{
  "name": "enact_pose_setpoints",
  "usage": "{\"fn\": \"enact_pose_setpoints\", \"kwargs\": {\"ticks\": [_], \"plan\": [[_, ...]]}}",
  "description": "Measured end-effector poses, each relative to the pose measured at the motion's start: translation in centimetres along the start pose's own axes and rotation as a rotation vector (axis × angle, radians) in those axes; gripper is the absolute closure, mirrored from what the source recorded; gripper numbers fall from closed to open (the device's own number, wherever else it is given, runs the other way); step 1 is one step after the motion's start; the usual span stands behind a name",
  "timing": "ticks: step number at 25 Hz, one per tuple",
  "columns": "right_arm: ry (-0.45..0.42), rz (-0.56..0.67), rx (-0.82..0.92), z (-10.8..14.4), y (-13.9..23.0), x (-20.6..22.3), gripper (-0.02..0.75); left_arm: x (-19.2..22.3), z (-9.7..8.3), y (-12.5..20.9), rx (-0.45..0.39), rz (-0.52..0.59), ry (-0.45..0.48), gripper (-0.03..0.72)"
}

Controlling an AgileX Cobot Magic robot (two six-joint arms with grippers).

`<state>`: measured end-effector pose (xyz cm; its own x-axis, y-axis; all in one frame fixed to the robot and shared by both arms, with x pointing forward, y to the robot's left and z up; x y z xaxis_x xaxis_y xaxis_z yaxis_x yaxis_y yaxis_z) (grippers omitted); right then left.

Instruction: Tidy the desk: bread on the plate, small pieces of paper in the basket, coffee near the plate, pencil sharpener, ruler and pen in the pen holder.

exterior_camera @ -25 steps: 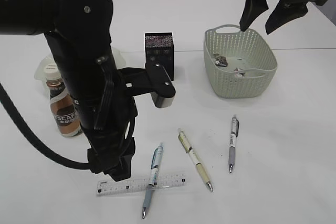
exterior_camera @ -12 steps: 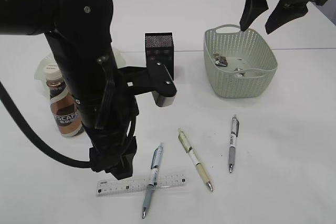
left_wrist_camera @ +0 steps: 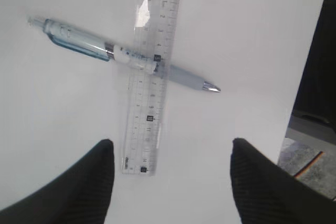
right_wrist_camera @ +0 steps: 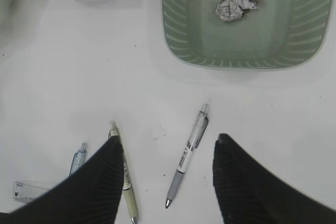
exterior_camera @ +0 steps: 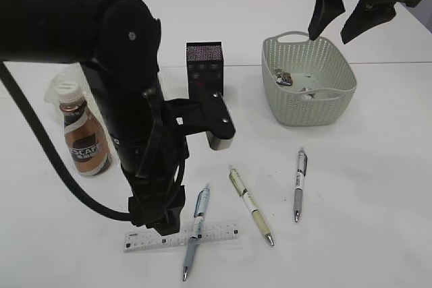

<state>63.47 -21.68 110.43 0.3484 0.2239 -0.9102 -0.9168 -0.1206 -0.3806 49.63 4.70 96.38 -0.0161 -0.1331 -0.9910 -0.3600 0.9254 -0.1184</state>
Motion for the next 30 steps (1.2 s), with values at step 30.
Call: {"fn": "enact_pose_setpoints", "kwargs": {"ticks": [30], "plan": [[0.002,0.0,-0.001,0.0,0.0,0.0,0.336,7.9,1.7,-0.7,0.077,0.077,0.0,0.18]]}}
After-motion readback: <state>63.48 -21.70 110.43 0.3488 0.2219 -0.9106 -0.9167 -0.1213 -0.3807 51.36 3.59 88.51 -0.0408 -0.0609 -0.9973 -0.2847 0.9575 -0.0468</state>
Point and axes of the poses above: a point on each arm's last joint axis where the gripper is mounted, x pointing out along that axis toward the gripper, z along the wrist's bending axis when the last joint is at zero, y = z × x, the point moved 1 cm from there along x, pointing out along that axis toward the gripper, and after that the axes turned 7 degrees about -x, right-handed, at the moved point
